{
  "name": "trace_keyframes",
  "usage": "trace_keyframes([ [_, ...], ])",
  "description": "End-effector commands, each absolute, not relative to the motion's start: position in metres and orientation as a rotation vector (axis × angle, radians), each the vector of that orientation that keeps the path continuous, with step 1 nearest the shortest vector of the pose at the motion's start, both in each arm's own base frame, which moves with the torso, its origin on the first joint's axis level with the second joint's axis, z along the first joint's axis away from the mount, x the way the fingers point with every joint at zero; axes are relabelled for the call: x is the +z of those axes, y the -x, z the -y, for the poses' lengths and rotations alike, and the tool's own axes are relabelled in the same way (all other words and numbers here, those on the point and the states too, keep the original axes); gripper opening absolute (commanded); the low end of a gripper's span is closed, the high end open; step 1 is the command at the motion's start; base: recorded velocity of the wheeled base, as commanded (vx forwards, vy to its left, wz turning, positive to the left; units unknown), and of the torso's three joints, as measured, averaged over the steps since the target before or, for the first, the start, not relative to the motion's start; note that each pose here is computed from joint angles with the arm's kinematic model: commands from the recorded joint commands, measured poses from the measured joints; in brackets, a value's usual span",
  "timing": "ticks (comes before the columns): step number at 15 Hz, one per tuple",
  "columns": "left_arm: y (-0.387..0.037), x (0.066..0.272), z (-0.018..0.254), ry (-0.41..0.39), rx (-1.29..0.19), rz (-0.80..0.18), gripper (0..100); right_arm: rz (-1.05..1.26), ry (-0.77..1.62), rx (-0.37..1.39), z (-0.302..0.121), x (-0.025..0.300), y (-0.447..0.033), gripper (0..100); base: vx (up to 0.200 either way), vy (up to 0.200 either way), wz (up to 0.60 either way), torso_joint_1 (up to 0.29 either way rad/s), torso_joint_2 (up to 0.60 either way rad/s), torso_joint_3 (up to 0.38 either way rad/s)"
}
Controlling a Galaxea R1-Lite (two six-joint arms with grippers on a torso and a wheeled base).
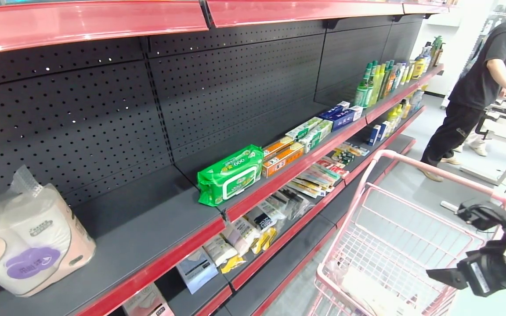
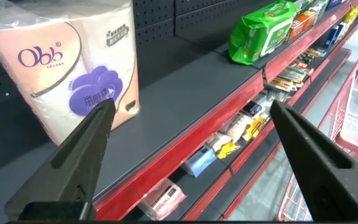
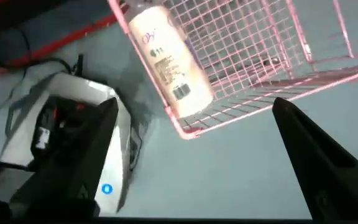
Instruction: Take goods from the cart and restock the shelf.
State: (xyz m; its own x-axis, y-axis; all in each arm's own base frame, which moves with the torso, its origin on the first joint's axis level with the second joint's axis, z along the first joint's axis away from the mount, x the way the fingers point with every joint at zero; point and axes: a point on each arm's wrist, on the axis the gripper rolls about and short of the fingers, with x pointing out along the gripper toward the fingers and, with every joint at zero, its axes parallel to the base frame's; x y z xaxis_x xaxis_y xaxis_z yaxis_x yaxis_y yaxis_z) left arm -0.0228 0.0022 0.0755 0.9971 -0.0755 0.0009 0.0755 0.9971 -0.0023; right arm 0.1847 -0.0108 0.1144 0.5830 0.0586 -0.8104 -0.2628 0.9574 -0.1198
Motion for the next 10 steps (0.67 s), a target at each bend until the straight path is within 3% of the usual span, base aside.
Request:
trace_keyframes([
  [1,0.023,0.075,-0.002,0.003,-0.075,0.0,100,-1.114,0.314,0.36,0.005,0.046,-0.224,100,0.0,0.0,0.0,0.0,0.0,0.0],
  [5,0.023,0.075,-0.002,0.002,-0.075,0.0,100,-1.091,0.409,0.444,-0.011,0.004,-0.224,100,0.0,0.0,0.0,0.0,0.0,0.0],
  [10,0.023,0.075,-0.002,0.003,-0.075,0.0,100,-1.127,0.476,0.501,-0.031,-0.008,-0.226,100,0.0,0.0,0.0,0.0,0.0,0.0],
])
